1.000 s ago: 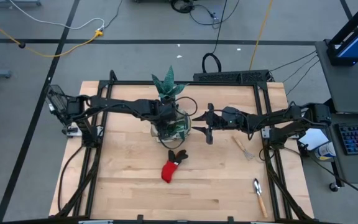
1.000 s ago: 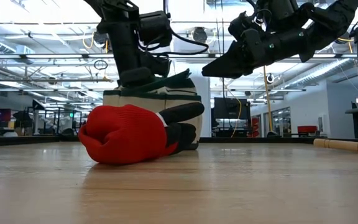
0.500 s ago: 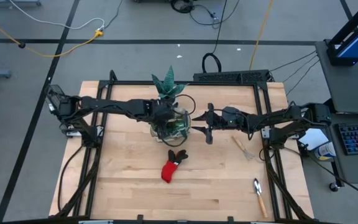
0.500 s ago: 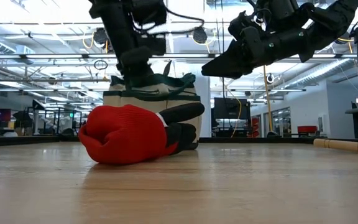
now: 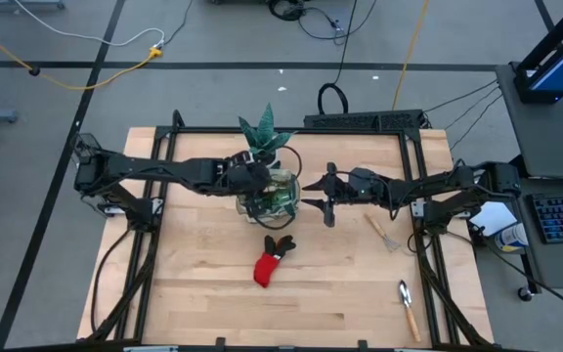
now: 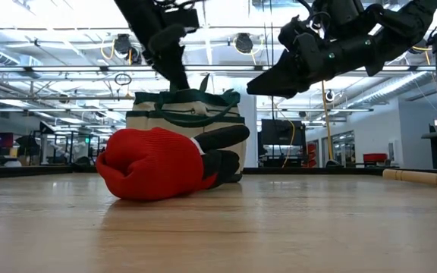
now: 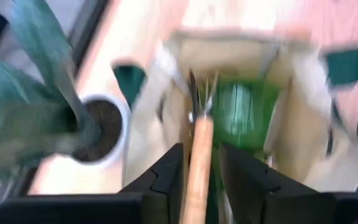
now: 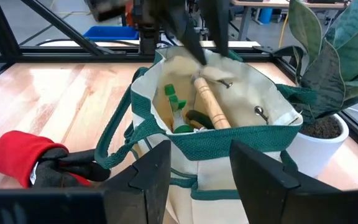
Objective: Pick & Place Garden tools in Gardening bag
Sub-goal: Put the brown hand rake into the gardening bag
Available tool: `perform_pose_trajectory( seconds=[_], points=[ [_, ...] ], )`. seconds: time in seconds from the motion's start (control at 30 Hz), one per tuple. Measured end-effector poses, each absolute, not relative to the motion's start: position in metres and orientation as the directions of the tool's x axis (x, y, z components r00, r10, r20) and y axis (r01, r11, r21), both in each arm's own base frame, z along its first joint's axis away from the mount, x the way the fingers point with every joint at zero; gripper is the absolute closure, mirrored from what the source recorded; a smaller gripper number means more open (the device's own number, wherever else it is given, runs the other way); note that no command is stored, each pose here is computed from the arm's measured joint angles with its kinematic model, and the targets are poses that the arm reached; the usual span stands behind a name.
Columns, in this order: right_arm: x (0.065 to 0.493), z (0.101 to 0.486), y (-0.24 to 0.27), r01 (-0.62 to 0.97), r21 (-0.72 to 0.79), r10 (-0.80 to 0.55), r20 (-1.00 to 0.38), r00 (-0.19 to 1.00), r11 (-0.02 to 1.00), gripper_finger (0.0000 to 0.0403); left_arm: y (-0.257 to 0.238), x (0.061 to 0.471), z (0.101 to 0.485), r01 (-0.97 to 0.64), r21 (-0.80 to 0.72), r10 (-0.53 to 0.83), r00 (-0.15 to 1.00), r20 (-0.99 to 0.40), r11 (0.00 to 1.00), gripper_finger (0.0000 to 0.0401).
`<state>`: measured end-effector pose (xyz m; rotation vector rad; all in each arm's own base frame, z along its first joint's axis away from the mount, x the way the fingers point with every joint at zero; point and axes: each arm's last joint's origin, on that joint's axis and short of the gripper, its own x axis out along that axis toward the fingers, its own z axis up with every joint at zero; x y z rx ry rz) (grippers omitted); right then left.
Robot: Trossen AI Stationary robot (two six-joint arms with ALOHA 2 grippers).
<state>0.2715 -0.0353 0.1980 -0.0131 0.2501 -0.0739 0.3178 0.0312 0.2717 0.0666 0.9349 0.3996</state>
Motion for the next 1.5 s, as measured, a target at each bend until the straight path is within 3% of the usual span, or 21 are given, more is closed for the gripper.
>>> perform_pose_trajectory(
  seconds=[0.47,0.93,1.5],
  points=[
    [0.271,0.195,-0.034,0.073,0.003,-0.069,-0.273,0.959,0.997,0.0248,0.001,0.295,0.309,-0.333,0.226,0.395,0.631,-0.668,0.915,0.0397],
    [0.264,0.183,-0.021,0.016,-0.027,-0.024,-0.298,0.954,1.000,0.0248,-0.033,0.279,0.312,-0.386,0.263,0.459,0.611,-0.645,0.884,0.0392],
    [0.266,0.188,-0.013,-0.010,-0.024,0.004,-0.244,0.970,1.000,0.0248,-0.056,0.247,0.309,-0.476,0.394,0.609,0.489,-0.624,0.786,0.0397]
  ],
)
